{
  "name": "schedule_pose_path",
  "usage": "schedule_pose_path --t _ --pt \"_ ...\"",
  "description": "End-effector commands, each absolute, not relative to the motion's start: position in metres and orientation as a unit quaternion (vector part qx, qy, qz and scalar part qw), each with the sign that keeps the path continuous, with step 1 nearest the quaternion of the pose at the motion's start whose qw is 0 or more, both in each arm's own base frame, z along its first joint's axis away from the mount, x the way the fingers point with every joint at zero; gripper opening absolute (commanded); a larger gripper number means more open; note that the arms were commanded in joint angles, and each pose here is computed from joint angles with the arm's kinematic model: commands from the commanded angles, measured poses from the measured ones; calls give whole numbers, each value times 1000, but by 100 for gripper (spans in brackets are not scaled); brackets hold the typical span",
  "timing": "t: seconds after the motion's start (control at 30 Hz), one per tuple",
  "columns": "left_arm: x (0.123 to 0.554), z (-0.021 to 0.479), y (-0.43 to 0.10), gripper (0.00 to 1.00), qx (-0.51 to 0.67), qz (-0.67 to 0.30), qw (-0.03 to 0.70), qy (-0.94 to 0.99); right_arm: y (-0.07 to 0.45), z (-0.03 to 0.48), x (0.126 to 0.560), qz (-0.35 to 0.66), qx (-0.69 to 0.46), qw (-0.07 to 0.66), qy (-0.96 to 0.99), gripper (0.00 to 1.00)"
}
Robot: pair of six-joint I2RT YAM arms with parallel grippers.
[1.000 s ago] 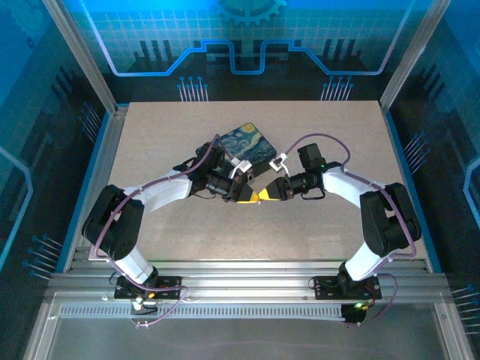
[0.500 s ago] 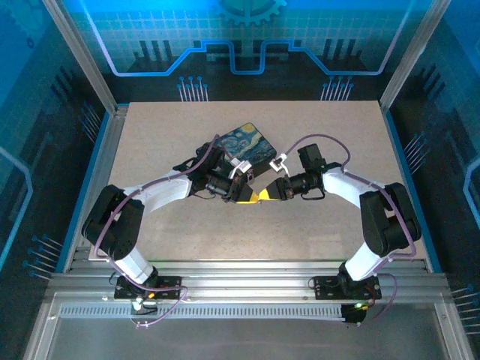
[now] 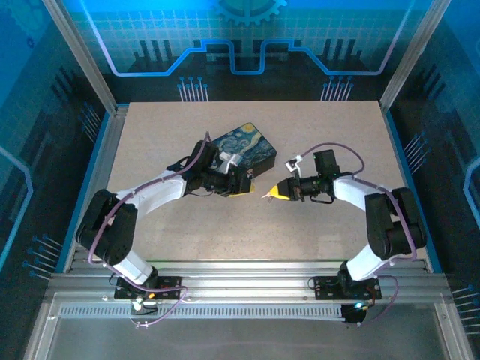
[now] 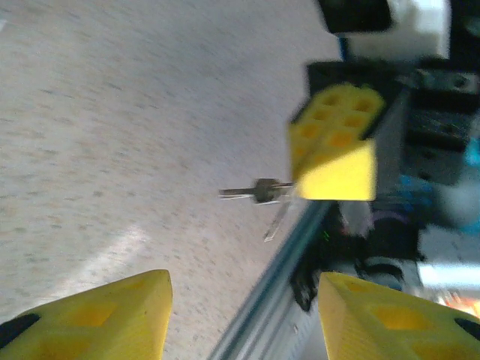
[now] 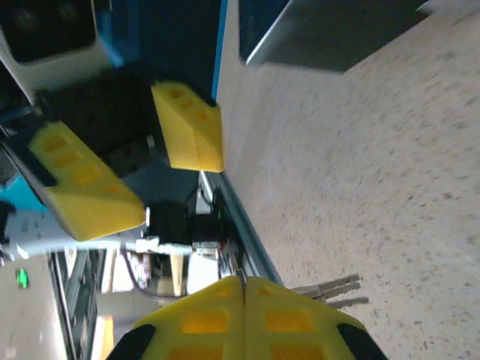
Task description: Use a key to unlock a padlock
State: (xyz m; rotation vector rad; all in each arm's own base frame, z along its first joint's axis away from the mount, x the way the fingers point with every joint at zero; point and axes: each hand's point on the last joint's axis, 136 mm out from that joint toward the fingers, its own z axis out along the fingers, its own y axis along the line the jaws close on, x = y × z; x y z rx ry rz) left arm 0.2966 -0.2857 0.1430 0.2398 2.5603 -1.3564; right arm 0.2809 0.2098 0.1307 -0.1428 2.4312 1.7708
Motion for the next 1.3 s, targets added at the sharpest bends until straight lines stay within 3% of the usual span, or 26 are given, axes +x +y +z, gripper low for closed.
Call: schedule_pose_path --t 0.0,0.3,0.6,1.03,1.27 --pt "307 119 -270 57 -10 -357 158 920 187 136 300 563 22 108 819 0" --pt "337 99 -275 68 -134 -159 283 936 123 134 310 456 139 179 861 0" --pt "368 74 -281 72 -196 -21 320 927 110 143 318 443 157 201 859 0" --pt "396 41 -291 70 -230 26 309 922 85 148 326 431 185 221 855 0" --pt "405 34 -280 60 -242 49 312 917 88 154 325 440 174 221 853 0"
